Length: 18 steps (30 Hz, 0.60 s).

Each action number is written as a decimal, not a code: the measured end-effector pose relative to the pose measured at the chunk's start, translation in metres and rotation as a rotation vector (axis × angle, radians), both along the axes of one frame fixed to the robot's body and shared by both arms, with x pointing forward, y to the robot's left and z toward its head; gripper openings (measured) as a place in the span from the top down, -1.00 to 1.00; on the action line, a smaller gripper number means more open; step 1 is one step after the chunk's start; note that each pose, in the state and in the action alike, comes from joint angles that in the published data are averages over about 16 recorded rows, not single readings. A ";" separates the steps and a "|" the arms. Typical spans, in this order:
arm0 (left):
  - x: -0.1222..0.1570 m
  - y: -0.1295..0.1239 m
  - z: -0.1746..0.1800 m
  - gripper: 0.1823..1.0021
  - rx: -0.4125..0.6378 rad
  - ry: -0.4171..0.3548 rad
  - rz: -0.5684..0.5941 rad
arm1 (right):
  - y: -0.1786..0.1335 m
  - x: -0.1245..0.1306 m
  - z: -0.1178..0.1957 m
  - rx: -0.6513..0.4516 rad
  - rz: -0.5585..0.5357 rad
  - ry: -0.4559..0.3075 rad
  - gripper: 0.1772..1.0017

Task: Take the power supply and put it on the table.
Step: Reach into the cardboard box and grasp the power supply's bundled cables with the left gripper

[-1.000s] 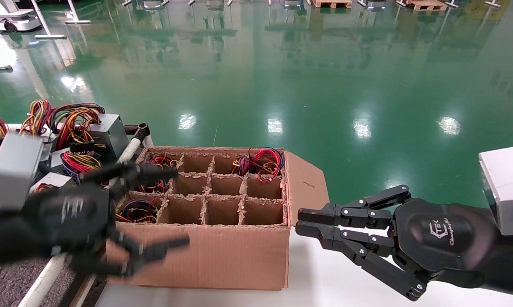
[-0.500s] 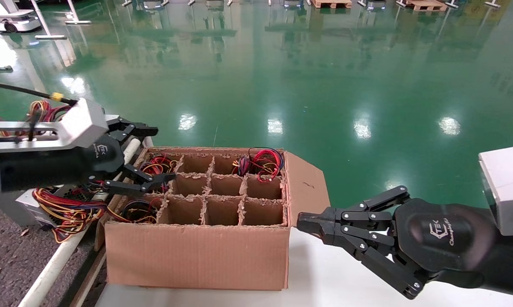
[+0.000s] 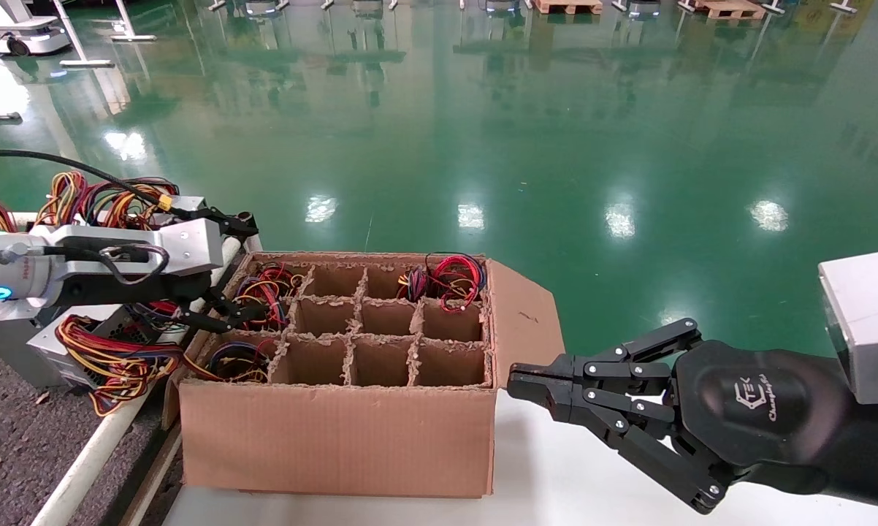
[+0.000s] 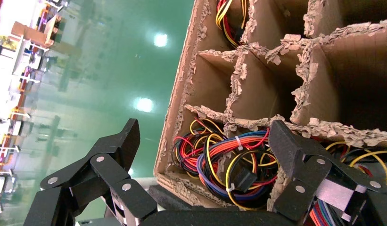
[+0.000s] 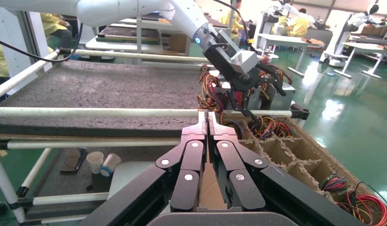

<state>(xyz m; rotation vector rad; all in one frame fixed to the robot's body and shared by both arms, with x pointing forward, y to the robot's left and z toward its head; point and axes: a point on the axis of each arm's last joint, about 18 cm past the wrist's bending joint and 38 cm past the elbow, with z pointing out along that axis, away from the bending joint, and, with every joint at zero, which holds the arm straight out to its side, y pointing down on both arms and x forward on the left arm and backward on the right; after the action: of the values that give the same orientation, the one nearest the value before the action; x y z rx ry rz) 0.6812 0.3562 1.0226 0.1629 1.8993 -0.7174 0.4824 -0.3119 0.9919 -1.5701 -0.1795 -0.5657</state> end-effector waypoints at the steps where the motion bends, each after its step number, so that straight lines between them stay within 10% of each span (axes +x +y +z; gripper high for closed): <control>1: 0.002 0.001 -0.001 -1.00 0.009 -0.001 0.005 | 0.000 0.000 0.000 0.000 0.000 0.000 0.93; 18: 0.022 0.017 -0.017 -0.94 0.074 -0.018 0.075 | 0.000 0.000 0.000 0.000 0.000 0.000 0.44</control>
<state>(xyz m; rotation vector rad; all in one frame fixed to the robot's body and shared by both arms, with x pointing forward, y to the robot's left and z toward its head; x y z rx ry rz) 0.7035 0.3727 1.0058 0.1436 1.9057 -0.5941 0.4824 -0.3119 0.9919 -1.5701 -0.1795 -0.5657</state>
